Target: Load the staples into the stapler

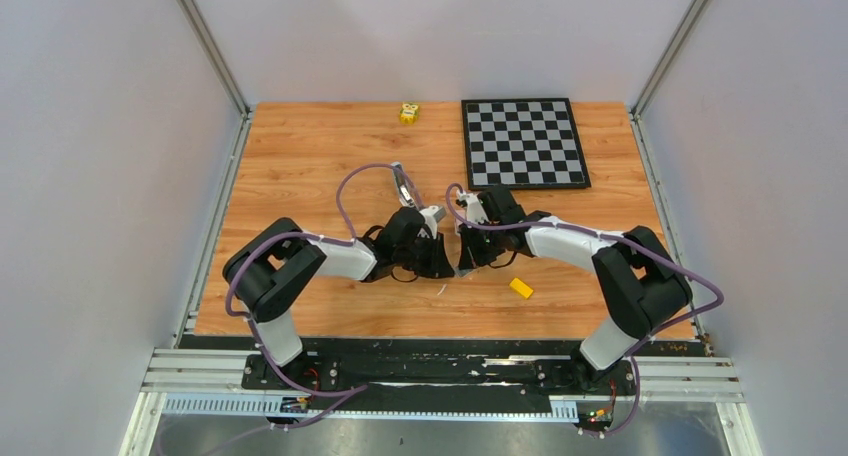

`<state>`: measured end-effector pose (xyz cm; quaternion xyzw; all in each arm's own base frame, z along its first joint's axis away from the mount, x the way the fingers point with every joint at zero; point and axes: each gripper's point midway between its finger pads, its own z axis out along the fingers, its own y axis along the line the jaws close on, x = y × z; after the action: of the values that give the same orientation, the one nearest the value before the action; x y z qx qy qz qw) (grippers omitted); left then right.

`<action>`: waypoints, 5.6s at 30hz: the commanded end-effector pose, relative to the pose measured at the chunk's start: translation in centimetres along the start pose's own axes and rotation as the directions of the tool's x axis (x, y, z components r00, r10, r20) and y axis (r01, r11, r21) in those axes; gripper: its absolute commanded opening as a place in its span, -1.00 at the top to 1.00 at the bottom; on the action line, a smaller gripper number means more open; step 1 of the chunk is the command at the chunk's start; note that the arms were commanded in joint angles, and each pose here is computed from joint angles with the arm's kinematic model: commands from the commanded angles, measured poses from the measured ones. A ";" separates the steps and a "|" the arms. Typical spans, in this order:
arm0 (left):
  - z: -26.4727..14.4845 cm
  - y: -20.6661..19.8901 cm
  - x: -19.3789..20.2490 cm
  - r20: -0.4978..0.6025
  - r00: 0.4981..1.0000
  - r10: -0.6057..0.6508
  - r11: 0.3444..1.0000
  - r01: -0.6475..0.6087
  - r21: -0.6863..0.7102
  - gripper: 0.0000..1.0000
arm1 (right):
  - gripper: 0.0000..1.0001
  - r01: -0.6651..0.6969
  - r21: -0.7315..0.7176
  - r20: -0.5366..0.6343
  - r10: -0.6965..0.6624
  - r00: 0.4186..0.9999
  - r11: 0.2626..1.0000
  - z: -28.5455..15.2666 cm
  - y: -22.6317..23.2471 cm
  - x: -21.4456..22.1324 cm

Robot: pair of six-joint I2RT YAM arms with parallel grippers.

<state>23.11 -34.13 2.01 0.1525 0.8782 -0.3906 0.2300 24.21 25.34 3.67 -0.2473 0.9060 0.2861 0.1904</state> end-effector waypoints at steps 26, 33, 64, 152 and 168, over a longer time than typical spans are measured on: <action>-17.0 -10.7 -10.3 0.400 0.910 -0.105 0.831 -0.140 0.538 -0.67 | 1.00 -0.021 -0.481 0.491 0.289 0.822 0.876 -13.7 11.9 -12.1; -17.0 -11.2 -10.4 0.378 0.910 -0.170 0.792 -0.102 0.602 -0.53 | 1.00 -0.025 -0.586 0.495 0.382 0.780 0.810 -14.9 13.1 -12.8; -17.7 -12.2 -11.7 0.344 0.876 -0.338 0.643 -0.052 0.764 0.10 | 1.00 -0.021 -0.648 0.491 0.439 0.752 0.761 -16.2 14.0 -12.5; -10.8 12.5 -6.7 0.047 0.997 0.062 0.807 -0.022 -0.590 0.59 | 0.53 -0.150 -0.205 0.615 0.246 0.749 0.967 -15.1 6.3 -8.4; -9.0 13.8 -5.7 -0.009 1.000 0.028 0.788 -0.028 -0.615 0.46 | 0.49 -0.128 -0.199 0.612 0.225 0.758 0.972 -14.9 6.2 -8.3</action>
<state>31.12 -18.65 1.84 0.0815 0.9549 -0.0865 0.2721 24.10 23.94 22.10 -0.0608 0.7832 0.4412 0.4338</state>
